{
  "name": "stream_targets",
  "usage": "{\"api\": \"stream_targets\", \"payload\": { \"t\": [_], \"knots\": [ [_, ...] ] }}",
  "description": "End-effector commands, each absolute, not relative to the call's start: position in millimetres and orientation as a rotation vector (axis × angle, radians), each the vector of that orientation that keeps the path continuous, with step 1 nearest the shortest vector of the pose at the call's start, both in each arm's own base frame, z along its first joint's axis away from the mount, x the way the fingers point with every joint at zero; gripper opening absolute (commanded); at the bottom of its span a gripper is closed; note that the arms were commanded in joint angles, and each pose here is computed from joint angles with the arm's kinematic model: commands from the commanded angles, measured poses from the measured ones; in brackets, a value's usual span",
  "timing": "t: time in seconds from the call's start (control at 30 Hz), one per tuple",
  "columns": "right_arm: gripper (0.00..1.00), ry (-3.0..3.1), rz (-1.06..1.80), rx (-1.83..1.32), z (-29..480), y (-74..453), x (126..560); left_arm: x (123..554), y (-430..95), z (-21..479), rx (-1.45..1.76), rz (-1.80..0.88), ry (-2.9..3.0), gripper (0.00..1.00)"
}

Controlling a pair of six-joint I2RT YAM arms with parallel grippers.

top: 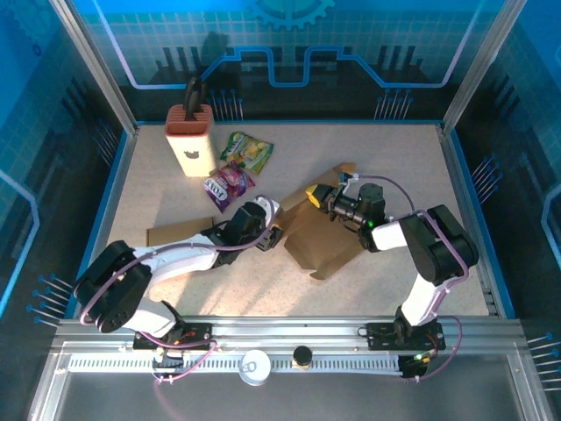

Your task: Fold the paper box

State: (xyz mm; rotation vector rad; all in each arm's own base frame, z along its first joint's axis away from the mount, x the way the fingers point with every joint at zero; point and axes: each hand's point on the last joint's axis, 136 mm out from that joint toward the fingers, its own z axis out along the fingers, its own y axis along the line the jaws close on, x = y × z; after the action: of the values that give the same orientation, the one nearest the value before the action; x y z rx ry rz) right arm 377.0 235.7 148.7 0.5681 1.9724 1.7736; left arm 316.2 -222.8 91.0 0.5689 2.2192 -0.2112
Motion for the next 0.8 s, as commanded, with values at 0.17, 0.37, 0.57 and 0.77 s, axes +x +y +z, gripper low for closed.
{"api": "stream_targets", "payload": {
  "t": [0.17,0.37,0.57,0.77],
  "knots": [
    [0.00,1.945,1.724,0.628,181.2,221.1,371.5,285.9,-198.3,132.2,0.161,-0.480,2.227,0.71],
    [0.00,1.925,1.620,0.724,227.5,202.2,365.3,266.7,-185.3,108.7,-0.112,-0.599,2.317,0.58],
    [0.00,1.909,1.554,0.818,259.6,187.0,359.0,269.6,-193.0,84.7,-0.239,-0.760,2.331,0.54],
    [0.00,1.842,1.563,0.896,272.9,175.6,353.2,293.9,-216.8,86.6,-0.315,-1.023,2.242,0.59]
  ]
}}
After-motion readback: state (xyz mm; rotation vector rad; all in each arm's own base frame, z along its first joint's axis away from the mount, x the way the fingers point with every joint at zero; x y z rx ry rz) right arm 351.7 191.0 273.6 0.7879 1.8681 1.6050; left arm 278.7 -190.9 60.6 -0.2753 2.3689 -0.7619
